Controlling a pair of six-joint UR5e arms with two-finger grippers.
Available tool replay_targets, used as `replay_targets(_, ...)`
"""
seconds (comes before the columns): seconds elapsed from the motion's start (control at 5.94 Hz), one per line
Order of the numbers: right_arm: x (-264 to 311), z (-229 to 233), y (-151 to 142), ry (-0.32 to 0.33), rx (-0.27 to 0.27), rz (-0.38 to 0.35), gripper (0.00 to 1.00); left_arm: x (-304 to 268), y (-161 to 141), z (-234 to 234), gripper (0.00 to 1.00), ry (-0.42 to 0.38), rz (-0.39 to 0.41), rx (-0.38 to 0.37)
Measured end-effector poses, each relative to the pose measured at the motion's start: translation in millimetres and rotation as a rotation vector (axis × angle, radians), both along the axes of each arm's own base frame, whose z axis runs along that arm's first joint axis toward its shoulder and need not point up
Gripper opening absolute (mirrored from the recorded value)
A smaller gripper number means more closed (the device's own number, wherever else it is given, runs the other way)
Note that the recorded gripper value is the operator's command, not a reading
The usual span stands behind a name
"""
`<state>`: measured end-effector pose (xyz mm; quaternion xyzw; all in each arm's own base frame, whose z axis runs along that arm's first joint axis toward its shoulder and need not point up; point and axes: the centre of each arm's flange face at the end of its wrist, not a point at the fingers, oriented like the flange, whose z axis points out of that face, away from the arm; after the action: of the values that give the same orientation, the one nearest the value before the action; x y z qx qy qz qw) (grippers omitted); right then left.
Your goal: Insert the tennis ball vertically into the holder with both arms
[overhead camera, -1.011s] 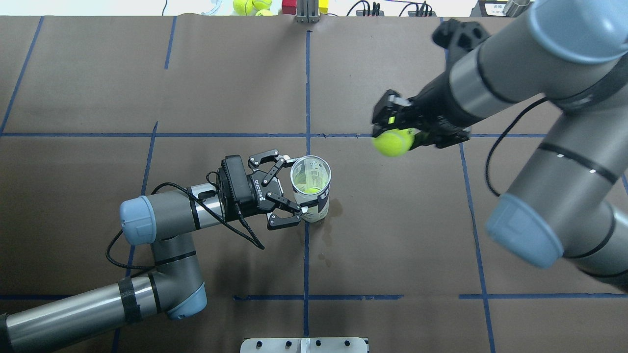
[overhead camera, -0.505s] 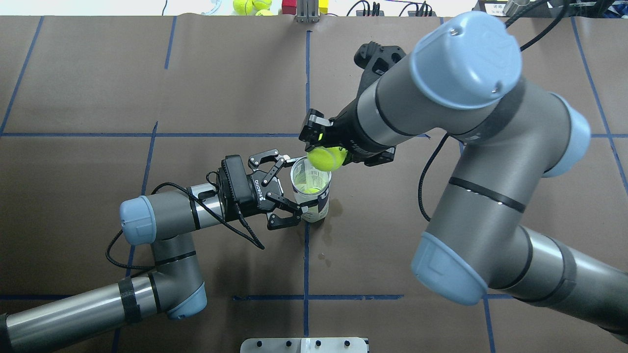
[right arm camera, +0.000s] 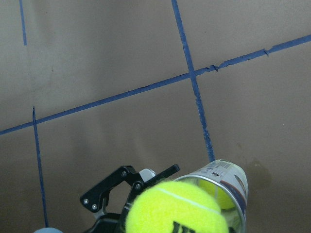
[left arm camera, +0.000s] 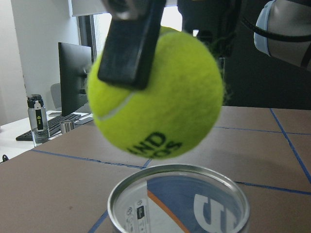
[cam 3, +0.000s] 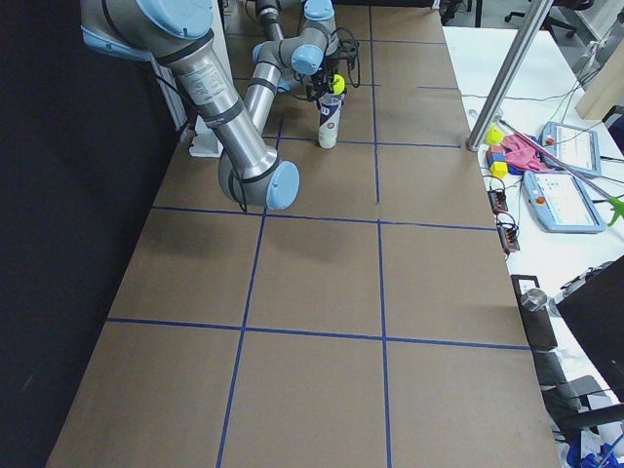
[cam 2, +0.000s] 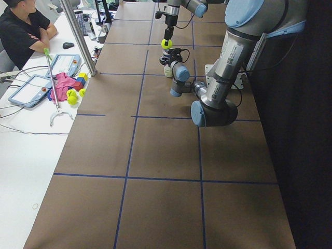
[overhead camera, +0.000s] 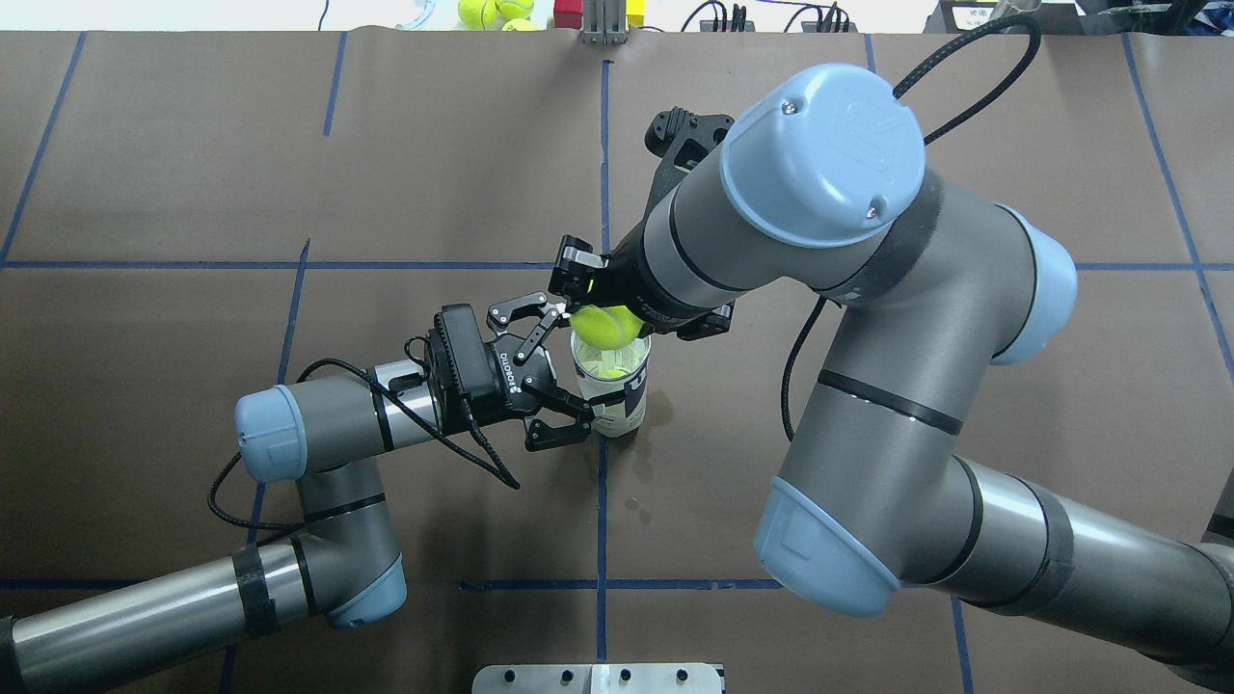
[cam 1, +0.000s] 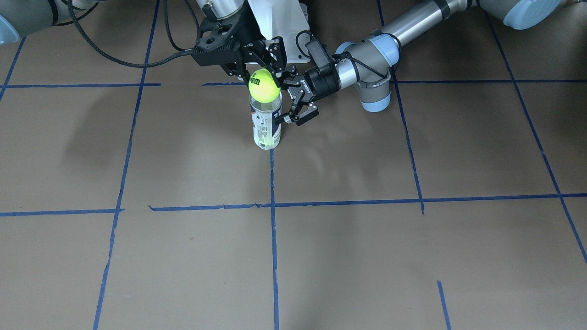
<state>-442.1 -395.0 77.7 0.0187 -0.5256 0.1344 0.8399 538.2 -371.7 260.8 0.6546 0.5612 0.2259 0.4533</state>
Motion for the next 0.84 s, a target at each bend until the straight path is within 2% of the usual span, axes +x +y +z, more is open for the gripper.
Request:
replay_targets(0.17, -4, 1, 1, 0.004, -0.002, -0.004, 0.99, 0, 0, -1, 0.95, 0.002, 0.000, 0.000)
replay_targets(0.84, -4, 3, 2, 0.005, -0.009, -0.007, 1.00, -11, 6, -2, 0.95, 0.026, 0.005, 0.007)
